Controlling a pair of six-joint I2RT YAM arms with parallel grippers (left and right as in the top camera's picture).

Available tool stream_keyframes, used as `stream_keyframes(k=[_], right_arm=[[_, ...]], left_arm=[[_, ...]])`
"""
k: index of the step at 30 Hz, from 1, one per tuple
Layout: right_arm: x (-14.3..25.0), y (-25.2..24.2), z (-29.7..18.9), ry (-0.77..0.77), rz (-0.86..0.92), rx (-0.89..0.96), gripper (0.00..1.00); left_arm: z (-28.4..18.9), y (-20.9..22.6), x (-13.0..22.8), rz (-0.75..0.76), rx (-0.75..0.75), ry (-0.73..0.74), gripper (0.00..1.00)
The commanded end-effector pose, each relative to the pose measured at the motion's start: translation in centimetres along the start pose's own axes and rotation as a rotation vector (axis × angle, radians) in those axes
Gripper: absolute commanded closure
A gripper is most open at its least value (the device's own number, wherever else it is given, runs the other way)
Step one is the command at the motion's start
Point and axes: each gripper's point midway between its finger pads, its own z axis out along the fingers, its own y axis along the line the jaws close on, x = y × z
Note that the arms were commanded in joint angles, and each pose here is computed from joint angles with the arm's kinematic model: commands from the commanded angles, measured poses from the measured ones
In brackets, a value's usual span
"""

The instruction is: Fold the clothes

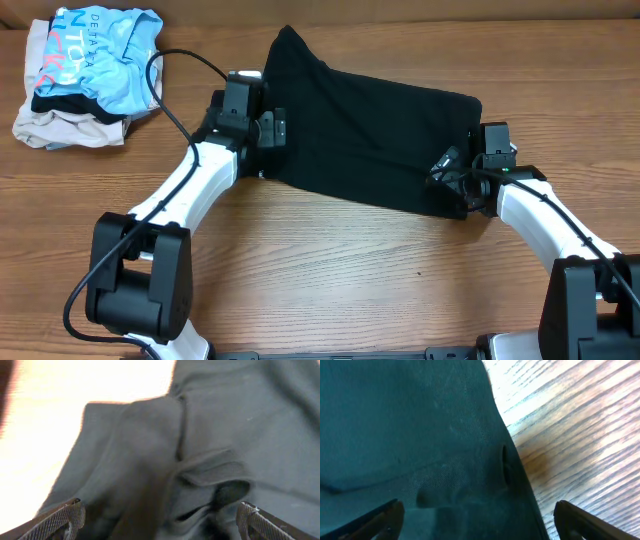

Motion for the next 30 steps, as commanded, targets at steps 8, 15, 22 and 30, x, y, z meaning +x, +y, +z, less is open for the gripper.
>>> stream_keyframes(k=[8,15,22,30], right_arm=[[-0.5,1.9,-4.2,0.057,-0.133,-0.068,0.00],[0.8,3.3,-4.6,0.127,-0.268,-0.142,0.00],[2.8,4.0,-3.3,0.181,-0.363,-0.131,0.02],[3.9,3.3,-1.2,0.228,-0.380,-0.073,0.22]], left_arm=[[-5.6,2.5,-3.1,0.103,0.024,0.190,0.00],[-5.9,0.7,1.4,0.174,0.156,0.361,0.00],[-2.8,0.0,6.0,0.232,0.179,0.481,0.00],[3.0,-0.9,8.3,0.290,0.192,0.501,0.00]])
